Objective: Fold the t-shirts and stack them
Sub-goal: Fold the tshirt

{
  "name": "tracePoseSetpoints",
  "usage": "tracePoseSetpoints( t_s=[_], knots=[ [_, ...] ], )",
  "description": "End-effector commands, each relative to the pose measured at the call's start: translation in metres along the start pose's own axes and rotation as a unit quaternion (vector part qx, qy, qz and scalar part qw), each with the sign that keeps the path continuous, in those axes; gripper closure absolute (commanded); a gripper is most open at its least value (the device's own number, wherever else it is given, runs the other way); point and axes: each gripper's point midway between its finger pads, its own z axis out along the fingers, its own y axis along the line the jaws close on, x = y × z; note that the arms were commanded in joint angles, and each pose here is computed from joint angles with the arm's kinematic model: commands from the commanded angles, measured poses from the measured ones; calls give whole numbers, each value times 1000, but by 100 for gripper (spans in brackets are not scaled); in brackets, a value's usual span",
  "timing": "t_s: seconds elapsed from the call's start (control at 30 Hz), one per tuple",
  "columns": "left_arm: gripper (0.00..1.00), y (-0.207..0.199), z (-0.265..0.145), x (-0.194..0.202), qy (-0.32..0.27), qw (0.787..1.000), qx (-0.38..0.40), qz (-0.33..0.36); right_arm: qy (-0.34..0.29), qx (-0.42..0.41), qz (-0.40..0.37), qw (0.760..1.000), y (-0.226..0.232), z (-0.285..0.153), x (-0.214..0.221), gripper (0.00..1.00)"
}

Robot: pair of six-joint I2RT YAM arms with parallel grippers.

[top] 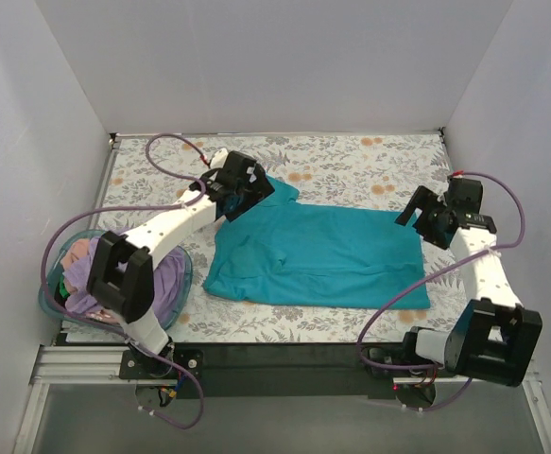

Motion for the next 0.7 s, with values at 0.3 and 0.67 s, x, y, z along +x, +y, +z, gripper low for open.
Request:
tracePoseSetpoints(
  t_s=[0.3, 0.67],
  knots=[
    [4, -77, 140, -85, -24, 997, 17, 72, -8, 16, -16, 1000, 9, 54, -69, 2],
    [22, -69, 204, -83, -42, 990, -4, 135, 12, 33, -10, 999, -1, 73, -61, 2]
  ],
)
